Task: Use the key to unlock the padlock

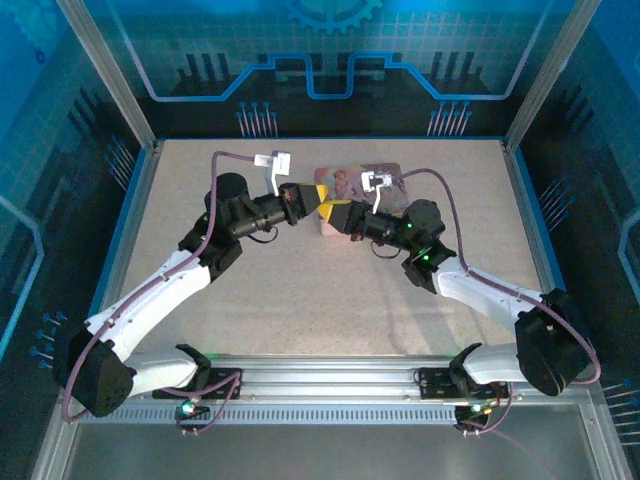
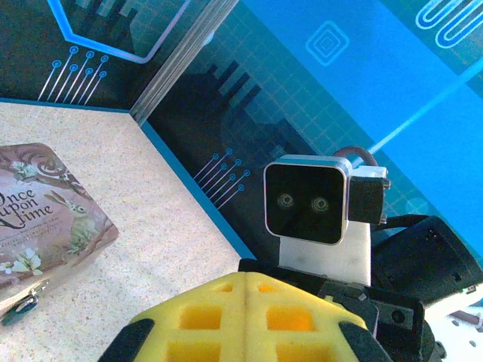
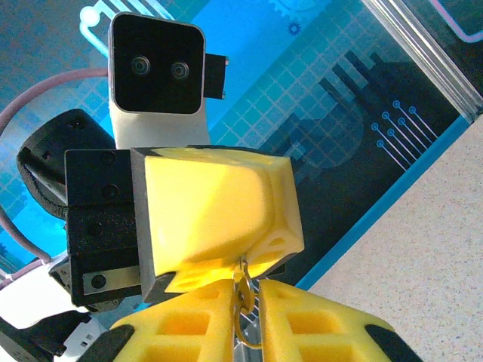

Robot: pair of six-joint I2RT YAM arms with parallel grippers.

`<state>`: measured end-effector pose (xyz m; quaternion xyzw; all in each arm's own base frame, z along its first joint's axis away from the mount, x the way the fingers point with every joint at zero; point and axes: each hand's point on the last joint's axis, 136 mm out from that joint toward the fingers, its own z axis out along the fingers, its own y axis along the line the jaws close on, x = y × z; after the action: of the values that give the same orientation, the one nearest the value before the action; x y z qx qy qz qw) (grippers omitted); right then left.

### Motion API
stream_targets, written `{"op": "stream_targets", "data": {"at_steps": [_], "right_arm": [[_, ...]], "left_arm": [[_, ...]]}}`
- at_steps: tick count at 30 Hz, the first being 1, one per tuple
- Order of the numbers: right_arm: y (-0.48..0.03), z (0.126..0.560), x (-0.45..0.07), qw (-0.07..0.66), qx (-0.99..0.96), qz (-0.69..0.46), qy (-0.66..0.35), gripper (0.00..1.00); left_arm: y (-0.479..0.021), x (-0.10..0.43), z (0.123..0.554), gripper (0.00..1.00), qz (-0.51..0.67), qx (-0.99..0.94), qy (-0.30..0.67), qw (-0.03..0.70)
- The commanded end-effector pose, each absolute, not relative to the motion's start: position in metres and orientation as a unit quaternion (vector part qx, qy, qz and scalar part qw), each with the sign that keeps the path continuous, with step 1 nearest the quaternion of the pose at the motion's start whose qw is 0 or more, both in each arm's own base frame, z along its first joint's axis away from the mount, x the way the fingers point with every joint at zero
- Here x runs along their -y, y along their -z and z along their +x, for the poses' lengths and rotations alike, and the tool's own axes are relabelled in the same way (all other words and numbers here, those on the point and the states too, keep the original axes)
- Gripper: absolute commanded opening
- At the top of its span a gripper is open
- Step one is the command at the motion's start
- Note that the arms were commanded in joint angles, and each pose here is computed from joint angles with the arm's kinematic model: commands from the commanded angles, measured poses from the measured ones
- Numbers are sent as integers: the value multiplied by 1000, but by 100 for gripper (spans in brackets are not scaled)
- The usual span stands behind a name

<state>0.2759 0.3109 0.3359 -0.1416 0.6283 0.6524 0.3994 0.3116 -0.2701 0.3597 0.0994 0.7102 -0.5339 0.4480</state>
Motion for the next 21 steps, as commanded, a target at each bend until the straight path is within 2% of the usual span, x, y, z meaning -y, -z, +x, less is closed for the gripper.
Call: {"op": "stream_targets", "data": {"at_steps": [1,8,15,19,21], "right_arm": [[-340,272,-318,396,-620,-149,-661,15],[-339,273,-314,399,-627,-142,-654,1],[-335,275,-300,410,-642,-129,-635,0],[-331,273,-295,411,-658,-140,-615,0],[-325,271,-292,410,-676,-151,-593,0]], "left_arm": [[-373,272,313,0,103,-696,538,465],[-371,271,314,0,98,-698,534,467],[-371,268,313,0,95,-698,531,471],[-372,266,312,28,98,-700,525,474],[-374,262,311,38,99,-703,516,479]]}}
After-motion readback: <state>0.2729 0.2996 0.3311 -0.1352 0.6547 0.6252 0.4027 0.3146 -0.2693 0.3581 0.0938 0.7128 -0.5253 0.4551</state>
